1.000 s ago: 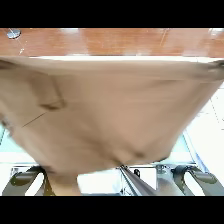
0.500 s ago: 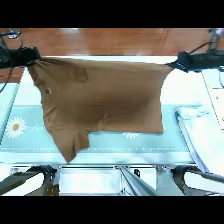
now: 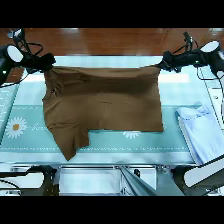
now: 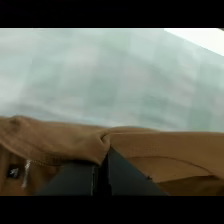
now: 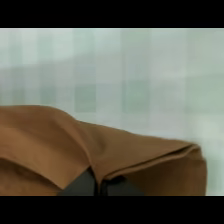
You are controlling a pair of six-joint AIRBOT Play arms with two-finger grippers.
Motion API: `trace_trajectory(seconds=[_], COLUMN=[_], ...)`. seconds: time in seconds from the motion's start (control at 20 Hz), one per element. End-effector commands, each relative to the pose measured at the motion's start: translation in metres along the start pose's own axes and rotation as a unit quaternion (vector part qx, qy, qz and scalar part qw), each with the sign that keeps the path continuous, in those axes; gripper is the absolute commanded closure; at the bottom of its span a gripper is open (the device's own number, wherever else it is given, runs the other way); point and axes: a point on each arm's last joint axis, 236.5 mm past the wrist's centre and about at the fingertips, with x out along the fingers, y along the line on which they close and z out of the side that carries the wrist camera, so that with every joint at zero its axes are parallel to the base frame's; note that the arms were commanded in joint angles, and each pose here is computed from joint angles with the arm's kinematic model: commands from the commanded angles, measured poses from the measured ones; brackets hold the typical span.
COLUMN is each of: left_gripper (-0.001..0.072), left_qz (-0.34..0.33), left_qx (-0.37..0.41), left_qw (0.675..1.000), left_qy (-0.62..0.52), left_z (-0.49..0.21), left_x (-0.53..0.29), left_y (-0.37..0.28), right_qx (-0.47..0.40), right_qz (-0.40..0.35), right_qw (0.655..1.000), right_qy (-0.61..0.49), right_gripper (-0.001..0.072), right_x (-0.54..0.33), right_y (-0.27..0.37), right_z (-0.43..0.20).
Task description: Fold the shirts.
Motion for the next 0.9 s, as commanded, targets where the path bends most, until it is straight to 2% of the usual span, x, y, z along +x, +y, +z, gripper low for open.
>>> trace_trajectory(seconds=[0.0,0.2,0.3,0.35,0.4,0.45,0.6,0.7,0.8,0.85], left_gripper=[0.0683,0.0682,0.0679,0.0541,0.0179,0.0004,0.0004,0.0004,0.0004,0.0004], left_qz=[0.006,0.017,0.021,0.022,0.021,0.02,0.021,0.025,0.03,0.029], left_qx=[0.075,0.072,0.06,0.052,0.047,0.048,0.04,0.021,-0.003,-0.023], left_qw=[0.986,0.97,0.963,0.96,0.955,0.95,0.945,0.951,0.951,0.95], left_qy=[0.147,0.23,0.261,0.276,0.293,0.309,0.324,0.307,0.307,0.311], left_z=[-0.059,-0.111,-0.129,-0.136,-0.144,-0.151,-0.15,-0.149,-0.171,-0.188], left_x=[-0.02,-0.001,0.011,0.015,0.014,0.01,-0.018,-0.041,-0.063,-0.072], left_y=[0.021,0.051,0.06,0.061,0.059,0.059,0.07,0.084,0.107,0.119], right_qx=[-0.02,-0.023,-0.015,-0.012,-0.004,-0.001,0.02,0.025,0.051,0.077], right_qz=[-0.002,-0.109,-0.113,-0.113,-0.115,-0.112,-0.115,-0.153,-0.194,-0.192], right_qw=[0.995,0.977,0.975,0.975,0.975,0.974,0.973,0.967,0.965,0.969], right_qy=[0.097,0.18,0.191,0.19,0.192,0.196,0.2,0.203,0.168,0.134], right_gripper=[0.0681,0.0681,0.0679,0.0534,0.0191,0.0086,0.0087,0.0087,0.0087,0.0088], right_x=[-0.014,-0.006,0.009,0.016,0.018,0.015,-0.029,-0.077,-0.117,-0.126], right_y=[-0.004,-0.052,-0.058,-0.059,-0.06,-0.057,-0.061,-0.083,-0.113,-0.124], right_z=[-0.043,-0.091,-0.105,-0.108,-0.11,-0.111,-0.106,-0.11,-0.121,-0.13])
